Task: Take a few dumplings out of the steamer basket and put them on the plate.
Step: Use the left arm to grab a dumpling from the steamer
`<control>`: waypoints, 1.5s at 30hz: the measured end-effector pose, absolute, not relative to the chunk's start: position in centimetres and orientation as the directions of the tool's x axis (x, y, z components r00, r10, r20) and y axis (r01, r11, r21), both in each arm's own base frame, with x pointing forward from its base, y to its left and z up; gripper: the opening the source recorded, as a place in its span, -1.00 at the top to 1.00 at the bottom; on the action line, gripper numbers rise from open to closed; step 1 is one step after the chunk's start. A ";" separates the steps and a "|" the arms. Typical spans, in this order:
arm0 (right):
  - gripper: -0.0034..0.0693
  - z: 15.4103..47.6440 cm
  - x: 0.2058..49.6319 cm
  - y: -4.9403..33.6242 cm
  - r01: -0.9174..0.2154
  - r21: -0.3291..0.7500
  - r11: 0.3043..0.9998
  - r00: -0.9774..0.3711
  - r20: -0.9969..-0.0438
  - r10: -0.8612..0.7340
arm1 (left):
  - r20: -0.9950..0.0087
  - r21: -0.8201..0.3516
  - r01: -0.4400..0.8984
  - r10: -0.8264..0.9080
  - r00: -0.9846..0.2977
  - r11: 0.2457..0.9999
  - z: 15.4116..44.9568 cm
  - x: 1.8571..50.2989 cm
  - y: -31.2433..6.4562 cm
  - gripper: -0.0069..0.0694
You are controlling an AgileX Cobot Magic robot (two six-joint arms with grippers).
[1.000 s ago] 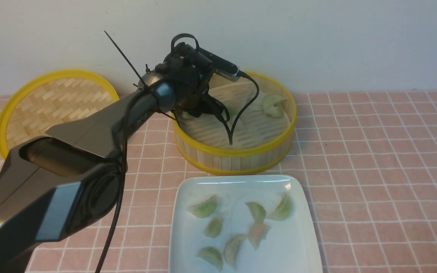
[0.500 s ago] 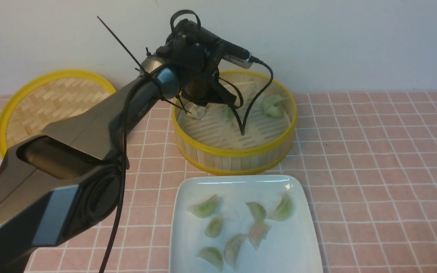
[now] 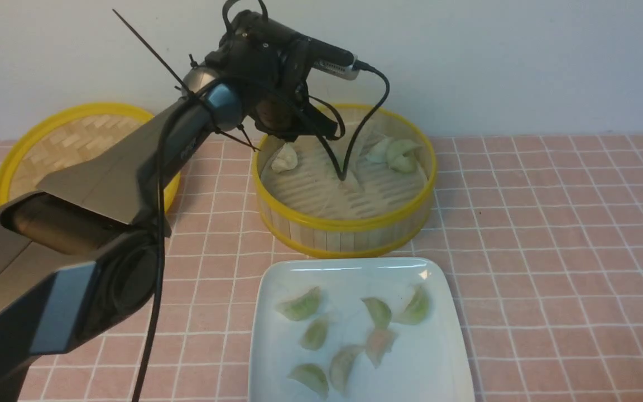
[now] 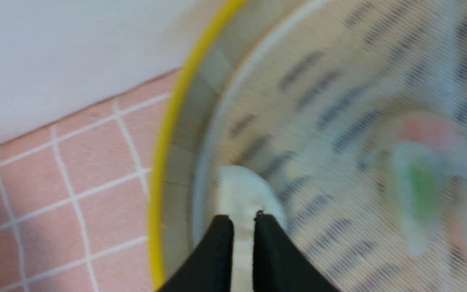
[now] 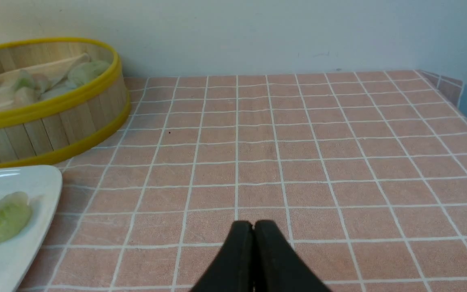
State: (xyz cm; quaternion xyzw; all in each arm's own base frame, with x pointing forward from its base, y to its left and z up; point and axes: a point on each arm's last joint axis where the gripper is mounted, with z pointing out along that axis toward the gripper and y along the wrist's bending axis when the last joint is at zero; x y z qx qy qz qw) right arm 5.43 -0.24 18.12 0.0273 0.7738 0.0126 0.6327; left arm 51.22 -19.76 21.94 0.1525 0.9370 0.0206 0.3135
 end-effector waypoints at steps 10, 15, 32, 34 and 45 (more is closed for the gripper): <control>0.95 18.1 5.4 -0.2 0.026 0.054 0.998 -0.198 -0.979 0.058 | -0.559 0.118 0.320 0.329 -0.761 0.940 19.6 52.1 -18.9 -0.37; 0.95 18.1 5.4 -0.2 0.026 0.054 0.998 -0.198 -0.979 0.058 | -0.557 0.132 0.337 0.350 -0.753 0.932 19.6 52.0 -19.5 -0.46; 0.95 18.1 5.4 -0.2 0.026 0.054 0.998 -0.198 -0.979 0.058 | -0.511 0.311 0.379 0.489 -0.707 0.872 18.1 51.2 -21.9 -0.43; 0.95 18.1 5.4 -0.2 0.026 0.054 0.998 -0.198 -0.979 0.058 | -0.503 0.307 0.377 0.485 -0.715 0.874 17.5 51.4 -21.6 -0.43; 0.95 18.1 5.4 -0.2 0.026 0.054 0.998 -0.198 -0.979 0.058 | -0.485 0.237 0.352 0.424 -0.764 0.905 16.4 51.2 -21.7 0.18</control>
